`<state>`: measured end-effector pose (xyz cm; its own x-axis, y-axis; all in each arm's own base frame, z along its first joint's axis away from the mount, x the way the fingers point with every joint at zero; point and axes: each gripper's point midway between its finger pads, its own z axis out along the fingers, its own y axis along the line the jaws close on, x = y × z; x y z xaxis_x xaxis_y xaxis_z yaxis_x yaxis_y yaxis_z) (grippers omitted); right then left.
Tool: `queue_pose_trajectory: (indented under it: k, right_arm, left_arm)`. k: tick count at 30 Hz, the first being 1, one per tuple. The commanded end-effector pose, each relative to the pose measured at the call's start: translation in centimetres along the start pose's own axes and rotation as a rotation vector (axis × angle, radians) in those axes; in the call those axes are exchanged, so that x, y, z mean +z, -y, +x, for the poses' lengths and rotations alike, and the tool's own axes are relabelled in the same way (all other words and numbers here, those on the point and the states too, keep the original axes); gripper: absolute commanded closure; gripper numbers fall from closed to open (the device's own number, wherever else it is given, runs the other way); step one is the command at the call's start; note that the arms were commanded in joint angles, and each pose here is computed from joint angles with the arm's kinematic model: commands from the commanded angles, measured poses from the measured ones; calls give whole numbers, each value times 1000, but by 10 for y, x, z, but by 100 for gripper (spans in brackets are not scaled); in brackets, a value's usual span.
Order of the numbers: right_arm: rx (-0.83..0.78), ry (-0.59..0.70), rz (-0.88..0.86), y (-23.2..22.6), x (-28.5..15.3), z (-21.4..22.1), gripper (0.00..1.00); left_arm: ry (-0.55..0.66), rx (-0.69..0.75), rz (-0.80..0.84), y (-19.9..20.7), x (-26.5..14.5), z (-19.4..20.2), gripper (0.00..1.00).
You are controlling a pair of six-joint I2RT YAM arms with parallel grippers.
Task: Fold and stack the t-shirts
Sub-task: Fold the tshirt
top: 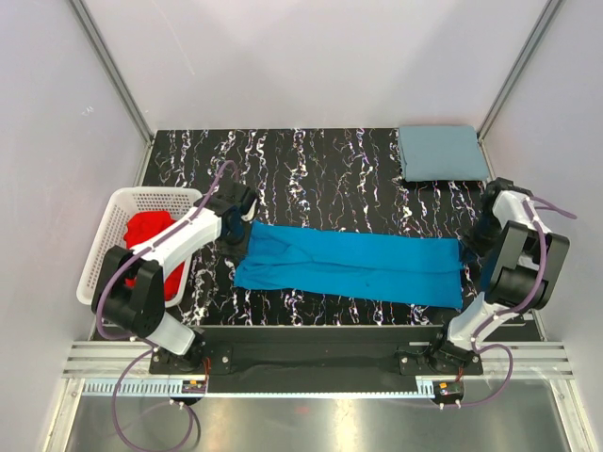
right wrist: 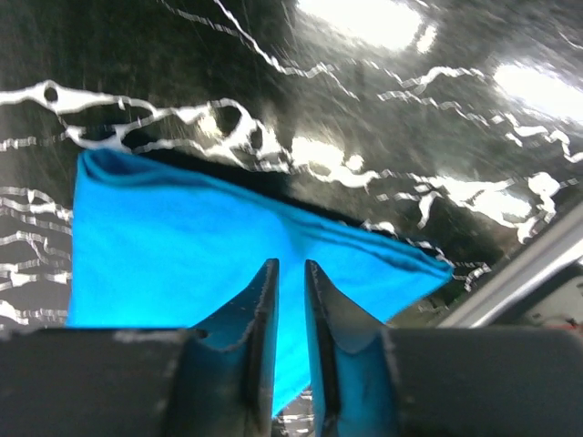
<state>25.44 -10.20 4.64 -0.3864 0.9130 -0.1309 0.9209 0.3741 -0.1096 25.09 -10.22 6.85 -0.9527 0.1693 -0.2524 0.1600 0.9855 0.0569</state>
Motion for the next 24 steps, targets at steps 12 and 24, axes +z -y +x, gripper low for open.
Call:
queue_pose_trajectory:
  k: [12, 24]
  right_arm:
    - [-67, -15, -452, -51, -40, 22, 71]
    - [-33, 60, -279, -20, 16, -4, 77]
  left_arm:
    - [315, -62, 438, 87, -44, -100, 60]
    - [80, -170, 122, 54, 58, -81, 56]
